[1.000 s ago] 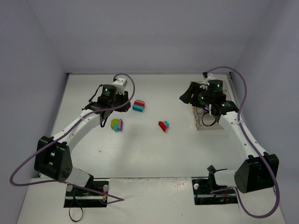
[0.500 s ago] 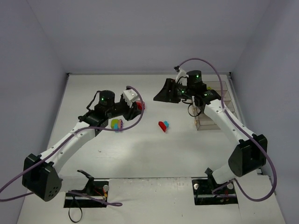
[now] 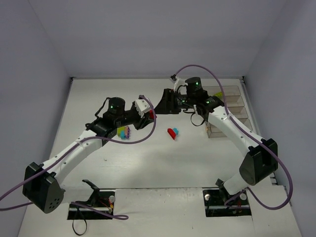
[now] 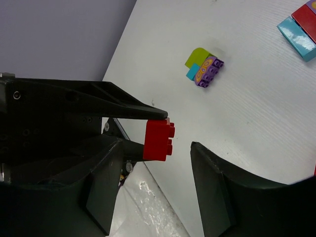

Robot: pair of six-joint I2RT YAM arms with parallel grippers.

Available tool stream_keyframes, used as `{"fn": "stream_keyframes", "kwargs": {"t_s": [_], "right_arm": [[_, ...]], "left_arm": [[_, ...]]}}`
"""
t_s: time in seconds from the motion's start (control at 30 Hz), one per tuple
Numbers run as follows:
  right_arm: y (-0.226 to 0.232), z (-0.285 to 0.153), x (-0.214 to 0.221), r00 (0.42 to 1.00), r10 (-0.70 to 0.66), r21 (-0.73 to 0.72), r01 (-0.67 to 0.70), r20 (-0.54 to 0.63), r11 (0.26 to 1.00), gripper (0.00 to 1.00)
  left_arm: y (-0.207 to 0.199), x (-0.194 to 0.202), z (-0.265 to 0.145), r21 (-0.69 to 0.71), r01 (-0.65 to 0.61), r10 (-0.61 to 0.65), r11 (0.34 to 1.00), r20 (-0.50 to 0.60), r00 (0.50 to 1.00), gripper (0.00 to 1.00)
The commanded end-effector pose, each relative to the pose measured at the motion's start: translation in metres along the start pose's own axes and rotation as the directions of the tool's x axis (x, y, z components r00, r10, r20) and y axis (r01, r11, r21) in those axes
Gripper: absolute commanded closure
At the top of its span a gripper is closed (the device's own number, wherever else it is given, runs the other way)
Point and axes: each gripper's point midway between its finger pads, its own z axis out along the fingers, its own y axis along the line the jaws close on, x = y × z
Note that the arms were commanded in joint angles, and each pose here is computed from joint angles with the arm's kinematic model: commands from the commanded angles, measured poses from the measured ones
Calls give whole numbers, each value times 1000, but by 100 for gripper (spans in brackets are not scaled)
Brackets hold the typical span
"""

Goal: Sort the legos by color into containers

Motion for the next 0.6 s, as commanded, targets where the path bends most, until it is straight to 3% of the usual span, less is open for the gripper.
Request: {"fn": "stream_keyframes", "kwargs": {"t_s": [0.0, 0.57], "right_arm": [[19, -2, -14, 997, -55, -49, 57, 45, 997, 47], [1, 12, 10, 999, -34, -2, 34, -3, 999, 54]], "left_arm": [[10, -40, -1, -31, -80, 83, 996, 113, 990, 97], [9, -44, 7, -50, -86, 91, 995, 111, 990, 97]]}}
